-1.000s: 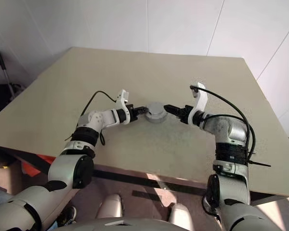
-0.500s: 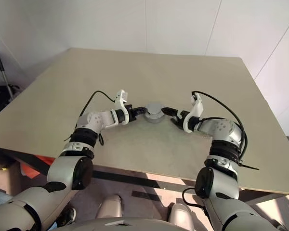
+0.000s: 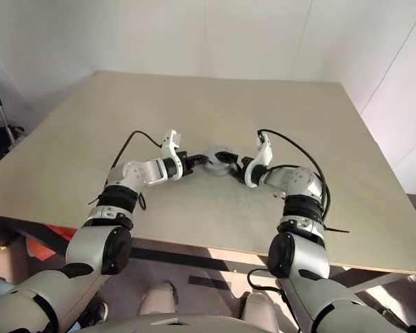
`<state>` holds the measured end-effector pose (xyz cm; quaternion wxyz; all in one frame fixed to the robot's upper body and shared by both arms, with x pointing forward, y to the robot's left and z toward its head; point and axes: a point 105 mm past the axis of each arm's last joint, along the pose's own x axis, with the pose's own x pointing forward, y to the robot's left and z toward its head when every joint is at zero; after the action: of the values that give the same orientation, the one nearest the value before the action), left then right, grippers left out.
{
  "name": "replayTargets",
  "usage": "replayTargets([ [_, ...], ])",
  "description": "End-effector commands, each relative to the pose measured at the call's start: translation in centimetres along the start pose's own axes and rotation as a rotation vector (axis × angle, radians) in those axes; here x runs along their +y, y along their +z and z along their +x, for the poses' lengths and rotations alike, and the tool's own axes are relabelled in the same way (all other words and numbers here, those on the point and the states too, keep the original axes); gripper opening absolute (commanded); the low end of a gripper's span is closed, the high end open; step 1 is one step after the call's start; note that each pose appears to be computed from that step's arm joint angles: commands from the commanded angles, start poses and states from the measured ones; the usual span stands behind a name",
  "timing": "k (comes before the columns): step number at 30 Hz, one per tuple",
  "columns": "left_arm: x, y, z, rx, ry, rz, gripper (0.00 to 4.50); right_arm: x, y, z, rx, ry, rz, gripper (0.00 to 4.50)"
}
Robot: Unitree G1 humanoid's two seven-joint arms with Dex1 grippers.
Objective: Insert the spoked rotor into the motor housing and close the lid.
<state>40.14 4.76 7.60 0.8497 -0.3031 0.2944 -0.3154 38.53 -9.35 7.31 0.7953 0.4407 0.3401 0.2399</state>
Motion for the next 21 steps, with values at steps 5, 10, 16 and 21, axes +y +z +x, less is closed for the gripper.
replayTargets([
  [5, -0.1, -0.3, 0.0, 0.017, 0.005, 0.019, 0.00, 3.5, -1.0, 2.5, 0.029, 0.107, -0.002, 4.49],
  [10, 0.0, -0.3, 0.0, 0.016, 0.008, 0.021, 0.00, 4.3, -0.8, 2.8, 0.014, 0.134, -0.004, 4.09],
  [16, 0.1, -0.2, -0.1, 0.011, 0.010, 0.022, 0.00, 5.7, -0.4, 2.7, 0.003, 0.179, -0.027, 2.33],
  [21, 0.1, -0.2, 0.0, 0.009, 0.011, 0.025, 0.00, 6.2, 0.3, 2.5, -0.021, 0.195, -0.031, 1.60],
])
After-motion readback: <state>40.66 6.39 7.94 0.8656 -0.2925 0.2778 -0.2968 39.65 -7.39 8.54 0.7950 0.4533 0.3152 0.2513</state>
